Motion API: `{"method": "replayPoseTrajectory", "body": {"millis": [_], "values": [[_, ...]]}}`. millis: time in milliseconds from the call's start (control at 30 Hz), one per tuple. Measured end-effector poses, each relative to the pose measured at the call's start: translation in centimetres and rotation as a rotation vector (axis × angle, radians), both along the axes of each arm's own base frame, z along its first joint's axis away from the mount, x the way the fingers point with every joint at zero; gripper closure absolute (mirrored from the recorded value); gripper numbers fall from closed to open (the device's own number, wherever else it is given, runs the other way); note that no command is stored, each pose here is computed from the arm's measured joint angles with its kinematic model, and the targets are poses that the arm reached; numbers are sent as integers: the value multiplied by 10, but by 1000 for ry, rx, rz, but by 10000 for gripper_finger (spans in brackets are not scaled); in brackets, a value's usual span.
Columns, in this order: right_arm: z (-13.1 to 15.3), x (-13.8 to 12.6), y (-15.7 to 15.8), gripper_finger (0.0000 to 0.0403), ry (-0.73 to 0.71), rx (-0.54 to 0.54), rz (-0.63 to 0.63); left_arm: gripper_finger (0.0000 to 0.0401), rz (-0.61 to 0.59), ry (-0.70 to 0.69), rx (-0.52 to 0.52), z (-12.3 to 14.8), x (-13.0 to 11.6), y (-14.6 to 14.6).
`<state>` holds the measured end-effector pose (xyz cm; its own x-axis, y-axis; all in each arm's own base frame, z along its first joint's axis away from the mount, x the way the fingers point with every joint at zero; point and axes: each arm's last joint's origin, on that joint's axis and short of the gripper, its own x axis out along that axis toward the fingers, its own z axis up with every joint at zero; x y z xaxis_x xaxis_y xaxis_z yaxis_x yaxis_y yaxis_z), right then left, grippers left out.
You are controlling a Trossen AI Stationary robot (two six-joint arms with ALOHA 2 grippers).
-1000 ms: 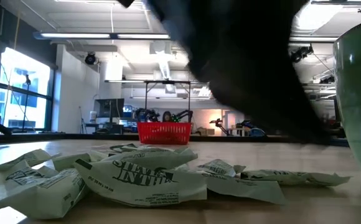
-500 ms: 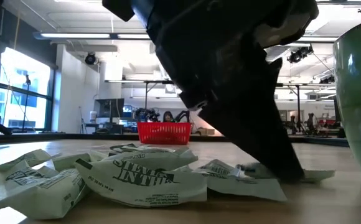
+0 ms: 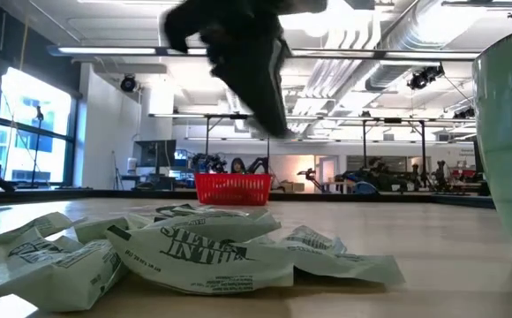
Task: Pick and place items into bin
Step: Put the light green stevia packet into the red bin
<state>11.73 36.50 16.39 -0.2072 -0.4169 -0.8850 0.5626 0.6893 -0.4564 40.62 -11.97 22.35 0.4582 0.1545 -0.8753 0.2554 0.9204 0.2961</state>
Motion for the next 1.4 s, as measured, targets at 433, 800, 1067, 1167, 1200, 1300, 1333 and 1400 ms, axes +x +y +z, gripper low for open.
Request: {"method": "replayPoseTrajectory", "body": {"millis": [433, 800, 1067, 1167, 1200, 1300, 1333, 1400], "values": [[0, 7, -3, 300, 5, -4, -42, 333, 537, -28, -123, 57, -36, 235], [-1, 28, -9, 300, -7, 8, -79, 331, 663, -3, -241, 47, -59, 298], [-4, 34, -5, 300, -73, 63, -14, 286, 283, 193, -466, 49, -40, 162], [-5, 32, -1, 300, -94, 91, 11, 246, 139, 291, -365, 26, -45, 93], [-5, 31, 0, 300, -98, 98, 19, 230, 103, 334, -343, 16, -51, 73], [-5, 25, 3, 300, -97, 102, 41, 187, 48, 456, -340, -11, -74, 24], [-5, 23, 4, 300, -99, 101, 50, 175, 38, 490, -347, -20, -83, 11], [-5, 19, 5, 300, -109, 95, 71, 155, 49, 514, -349, -33, -96, -13]]}}
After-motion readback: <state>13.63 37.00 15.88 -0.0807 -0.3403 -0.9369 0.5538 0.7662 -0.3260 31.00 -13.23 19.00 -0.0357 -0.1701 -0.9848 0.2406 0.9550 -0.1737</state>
